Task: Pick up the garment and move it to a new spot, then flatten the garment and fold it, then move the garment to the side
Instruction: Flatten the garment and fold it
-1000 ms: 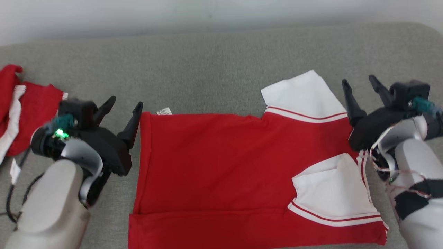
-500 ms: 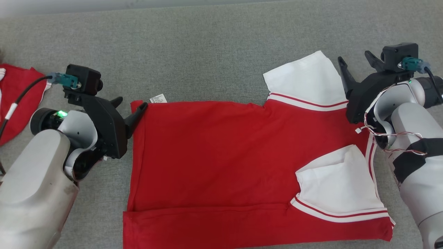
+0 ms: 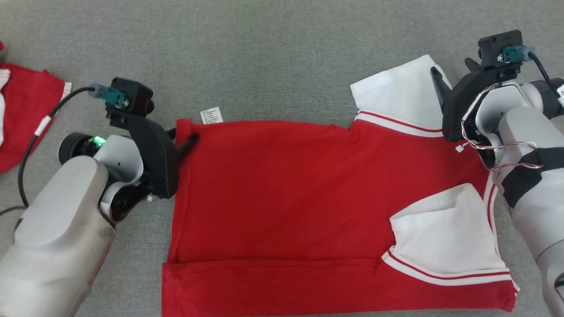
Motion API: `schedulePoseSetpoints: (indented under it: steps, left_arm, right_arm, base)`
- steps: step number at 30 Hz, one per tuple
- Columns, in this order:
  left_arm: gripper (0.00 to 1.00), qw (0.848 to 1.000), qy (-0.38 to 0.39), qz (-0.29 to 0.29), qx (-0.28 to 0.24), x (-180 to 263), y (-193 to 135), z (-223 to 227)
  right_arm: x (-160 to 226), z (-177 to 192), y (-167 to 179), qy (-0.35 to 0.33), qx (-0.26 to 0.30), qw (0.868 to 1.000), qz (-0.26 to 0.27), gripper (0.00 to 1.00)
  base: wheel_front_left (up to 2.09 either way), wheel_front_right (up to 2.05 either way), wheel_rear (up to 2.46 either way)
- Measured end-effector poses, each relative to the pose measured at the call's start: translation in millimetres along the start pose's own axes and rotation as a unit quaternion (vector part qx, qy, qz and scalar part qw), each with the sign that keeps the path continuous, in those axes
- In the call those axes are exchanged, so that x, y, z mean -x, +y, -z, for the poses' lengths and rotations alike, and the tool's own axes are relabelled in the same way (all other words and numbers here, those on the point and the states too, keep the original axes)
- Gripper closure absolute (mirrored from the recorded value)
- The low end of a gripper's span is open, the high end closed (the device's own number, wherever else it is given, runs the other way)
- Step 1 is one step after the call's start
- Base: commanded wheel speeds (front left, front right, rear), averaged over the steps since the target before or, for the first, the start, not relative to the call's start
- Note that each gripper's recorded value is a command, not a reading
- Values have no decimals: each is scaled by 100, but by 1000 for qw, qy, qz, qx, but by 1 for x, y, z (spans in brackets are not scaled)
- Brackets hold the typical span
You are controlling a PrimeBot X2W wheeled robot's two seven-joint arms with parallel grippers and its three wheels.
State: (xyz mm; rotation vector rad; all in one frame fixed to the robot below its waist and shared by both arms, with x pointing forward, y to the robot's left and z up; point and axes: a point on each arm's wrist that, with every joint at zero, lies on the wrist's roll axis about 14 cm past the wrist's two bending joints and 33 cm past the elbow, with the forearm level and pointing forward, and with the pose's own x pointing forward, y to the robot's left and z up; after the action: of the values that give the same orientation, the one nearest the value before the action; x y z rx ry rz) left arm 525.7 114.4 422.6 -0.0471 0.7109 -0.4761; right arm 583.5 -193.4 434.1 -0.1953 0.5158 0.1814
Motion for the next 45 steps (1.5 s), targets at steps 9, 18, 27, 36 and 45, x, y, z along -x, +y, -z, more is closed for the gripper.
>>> schedulePoseSetpoints:
  steps: [9,18,27,36,45]
  left_arm:
    - [100,999,-34,3,-2,3,1,-15]
    - [100,999,-38,12,-5,2,1,-7]
    - [100,999,-41,12,3,-6,8,-5]
    - [100,997,-71,7,23,-2,10,-15]
    - [100,994,-106,5,32,13,-1,-23]
  right_arm:
    - [-16,4,3,37,5,999,-2,0]
    - [-35,21,8,88,-23,996,-6,0]
    - [-52,11,18,90,-25,995,-17,100]
    - [-32,-16,0,5,-57,998,0,100]
    - [10,-32,-5,-94,-80,992,-11,100]
  base:
    - [0,0,0]
    - [0,0,0]
    - [0,0,0]
    - [0,0,0]
    - [0,0,0]
